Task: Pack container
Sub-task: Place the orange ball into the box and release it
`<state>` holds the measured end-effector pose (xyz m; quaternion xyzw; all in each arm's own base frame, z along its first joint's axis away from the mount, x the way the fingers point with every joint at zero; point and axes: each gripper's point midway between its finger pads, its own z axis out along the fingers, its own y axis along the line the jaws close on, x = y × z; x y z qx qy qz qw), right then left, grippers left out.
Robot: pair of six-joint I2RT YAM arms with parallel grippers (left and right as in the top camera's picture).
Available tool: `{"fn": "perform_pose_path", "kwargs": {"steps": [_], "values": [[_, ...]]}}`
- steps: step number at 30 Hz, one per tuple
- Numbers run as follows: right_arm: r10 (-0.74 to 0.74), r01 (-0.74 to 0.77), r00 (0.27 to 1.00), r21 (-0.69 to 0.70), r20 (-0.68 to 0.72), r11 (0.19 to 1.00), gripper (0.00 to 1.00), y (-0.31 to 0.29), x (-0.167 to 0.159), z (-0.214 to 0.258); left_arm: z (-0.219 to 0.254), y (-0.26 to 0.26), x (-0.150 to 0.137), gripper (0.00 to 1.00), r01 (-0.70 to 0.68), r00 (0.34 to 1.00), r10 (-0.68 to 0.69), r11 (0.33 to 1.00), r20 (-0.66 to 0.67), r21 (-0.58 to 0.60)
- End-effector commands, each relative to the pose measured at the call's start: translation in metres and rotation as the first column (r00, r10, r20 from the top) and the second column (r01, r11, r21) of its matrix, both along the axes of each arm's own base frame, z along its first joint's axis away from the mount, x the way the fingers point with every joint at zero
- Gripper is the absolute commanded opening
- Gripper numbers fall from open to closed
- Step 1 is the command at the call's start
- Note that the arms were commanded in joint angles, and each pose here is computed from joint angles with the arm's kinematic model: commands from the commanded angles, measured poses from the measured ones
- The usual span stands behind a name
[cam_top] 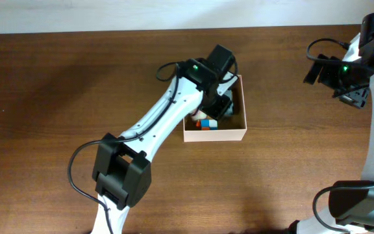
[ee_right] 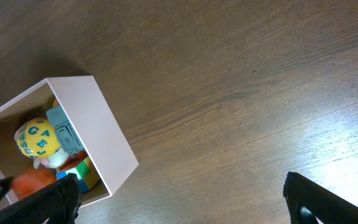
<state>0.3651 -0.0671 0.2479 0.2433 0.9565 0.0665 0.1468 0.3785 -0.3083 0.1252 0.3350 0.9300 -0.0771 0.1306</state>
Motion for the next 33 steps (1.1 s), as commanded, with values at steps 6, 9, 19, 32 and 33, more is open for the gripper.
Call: {"fn": "perform_pose_path", "kwargs": {"steps": [6,9,19,32,33], "values": [[0.005,-0.005,1.0,-0.017,0.02,1.0,0.99,-0.002,0.001,0.006,0.057,0.019,0.025,0.99,-0.069,0.989,0.07,0.998,0.131,-0.012],[0.006,-0.005,1.0,-0.018,0.027,1.0,0.99,-0.002,0.001,0.007,0.098,0.038,0.034,0.99,-0.109,0.977,0.116,0.993,0.178,-0.05],[0.23,-0.225,0.916,-0.053,0.328,0.973,0.99,0.034,-0.025,0.093,0.245,0.181,0.032,0.99,-0.41,0.818,0.457,0.889,0.351,-0.202],[0.264,-0.216,0.809,-0.153,0.526,0.964,0.99,0.069,-0.153,0.17,0.252,0.276,0.005,0.99,-0.605,0.72,0.622,0.78,0.307,-0.161],[0.266,-0.213,0.8,-0.16,0.537,0.964,0.99,0.07,-0.158,0.173,0.252,0.276,0.005,0.99,-0.605,0.721,0.622,0.78,0.306,-0.16]]}}
